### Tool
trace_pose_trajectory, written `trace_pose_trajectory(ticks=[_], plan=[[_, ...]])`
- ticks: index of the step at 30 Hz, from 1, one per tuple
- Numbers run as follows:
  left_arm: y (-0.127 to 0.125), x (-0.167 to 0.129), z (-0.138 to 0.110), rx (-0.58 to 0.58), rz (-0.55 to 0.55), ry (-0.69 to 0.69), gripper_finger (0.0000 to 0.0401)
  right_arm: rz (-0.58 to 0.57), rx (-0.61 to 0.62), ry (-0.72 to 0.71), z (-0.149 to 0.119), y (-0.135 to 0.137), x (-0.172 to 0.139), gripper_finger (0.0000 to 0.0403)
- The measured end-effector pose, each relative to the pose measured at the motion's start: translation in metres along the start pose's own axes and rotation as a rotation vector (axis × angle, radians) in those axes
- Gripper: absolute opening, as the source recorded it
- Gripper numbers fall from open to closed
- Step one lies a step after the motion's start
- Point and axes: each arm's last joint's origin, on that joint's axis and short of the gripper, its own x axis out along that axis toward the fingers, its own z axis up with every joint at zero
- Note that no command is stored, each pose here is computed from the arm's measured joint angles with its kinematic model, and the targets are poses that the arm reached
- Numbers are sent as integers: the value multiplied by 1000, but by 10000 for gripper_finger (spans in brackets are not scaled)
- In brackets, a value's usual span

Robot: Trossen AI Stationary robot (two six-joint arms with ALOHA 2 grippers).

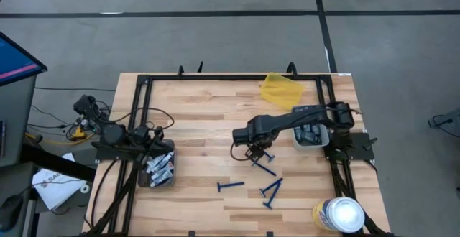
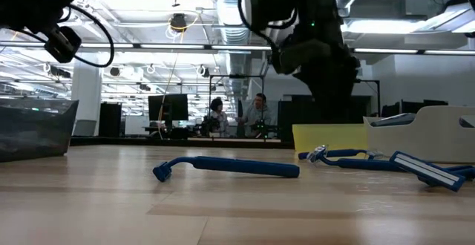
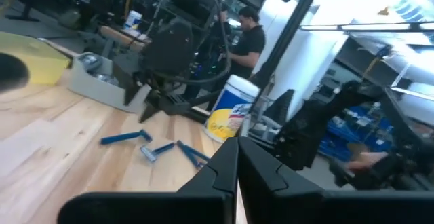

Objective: Pick & Place Travel size toiletries
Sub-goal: Put the blue razor into the yellow bin

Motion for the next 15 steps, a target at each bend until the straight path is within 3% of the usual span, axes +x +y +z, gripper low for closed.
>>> trace_pose_trajectory(ticks=[10,15], plan=[[1,2,-4,19,43,21,4,43,-9,2,2,3,0,254],[0,3,-4,-59,41,19,7,77,-10,-35,7,4,2,254]])
